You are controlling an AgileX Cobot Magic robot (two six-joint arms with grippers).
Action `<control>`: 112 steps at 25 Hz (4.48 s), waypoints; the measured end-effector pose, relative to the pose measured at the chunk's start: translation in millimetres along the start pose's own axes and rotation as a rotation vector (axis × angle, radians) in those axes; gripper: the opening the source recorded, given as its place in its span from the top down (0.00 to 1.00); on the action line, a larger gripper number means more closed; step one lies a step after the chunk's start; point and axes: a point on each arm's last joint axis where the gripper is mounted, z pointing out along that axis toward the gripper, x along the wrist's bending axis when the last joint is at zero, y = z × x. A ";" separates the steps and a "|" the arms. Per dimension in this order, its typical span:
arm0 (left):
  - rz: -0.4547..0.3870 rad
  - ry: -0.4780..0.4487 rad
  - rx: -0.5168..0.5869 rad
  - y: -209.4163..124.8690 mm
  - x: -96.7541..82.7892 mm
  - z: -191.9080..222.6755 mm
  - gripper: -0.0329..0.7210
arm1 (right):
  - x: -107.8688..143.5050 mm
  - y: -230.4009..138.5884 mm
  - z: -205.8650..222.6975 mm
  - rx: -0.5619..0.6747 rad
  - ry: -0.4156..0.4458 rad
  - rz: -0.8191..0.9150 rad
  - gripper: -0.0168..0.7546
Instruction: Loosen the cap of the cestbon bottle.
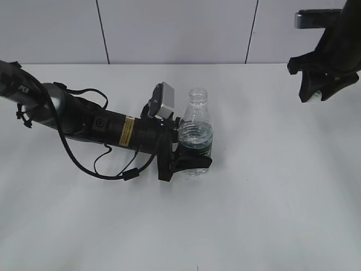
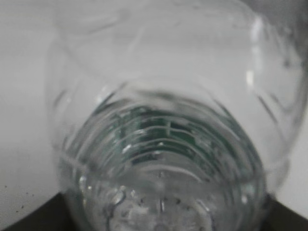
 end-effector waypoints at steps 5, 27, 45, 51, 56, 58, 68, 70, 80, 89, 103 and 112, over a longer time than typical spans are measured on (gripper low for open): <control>0.000 0.000 0.000 0.0 0.0 0.0 0.41 | -1.9 -14.1 21.6 0.024 -0.021 0.030 0.60; -0.002 -0.003 -0.002 0.2 -0.3 0.0 0.41 | -0.8 -20.8 93.3 0.034 0.023 0.107 0.60; -0.002 -0.004 -0.003 0.2 -0.3 0.0 0.41 | -0.9 -19.8 102.6 0.022 0.028 0.110 0.60; -0.002 -0.004 -0.003 0.2 -0.3 0.0 0.41 | -1.2 -23.0 114.9 0.055 0.030 0.111 0.60; -0.002 -0.004 -0.003 0.2 -0.3 0.0 0.41 | -1.2 -23.1 115.4 0.056 0.030 0.111 0.60; -0.002 -0.004 -0.003 0.2 -0.3 0.0 0.41 | -1.2 -23.2 115.3 0.057 0.030 0.111 0.60; -0.002 -0.003 -0.002 0.2 -0.3 0.0 0.41 | -1.1 -23.5 115.3 0.060 0.030 0.111 0.46; -0.002 -0.003 -0.002 0.2 -0.3 0.0 0.41 | -1.0 -23.6 114.4 0.062 0.031 0.111 0.46; -0.002 -0.003 -0.002 0.2 -0.3 0.0 0.41 | 3.1 -14.8 28.0 -0.106 0.031 0.098 0.46; -0.008 -0.006 -0.005 0.5 -0.5 0.0 0.41 | 7.2 -19.4 -50.8 -0.299 0.021 0.082 0.46; -0.052 -0.002 -0.034 1.7 -0.7 0.5 0.30 | 6.6 -21.5 -65.9 -0.343 -0.001 0.065 0.46; -0.102 -0.011 -0.102 29.5 -2.4 -8.3 0.20 | 6.4 -21.3 -65.9 -0.345 -0.003 0.064 0.46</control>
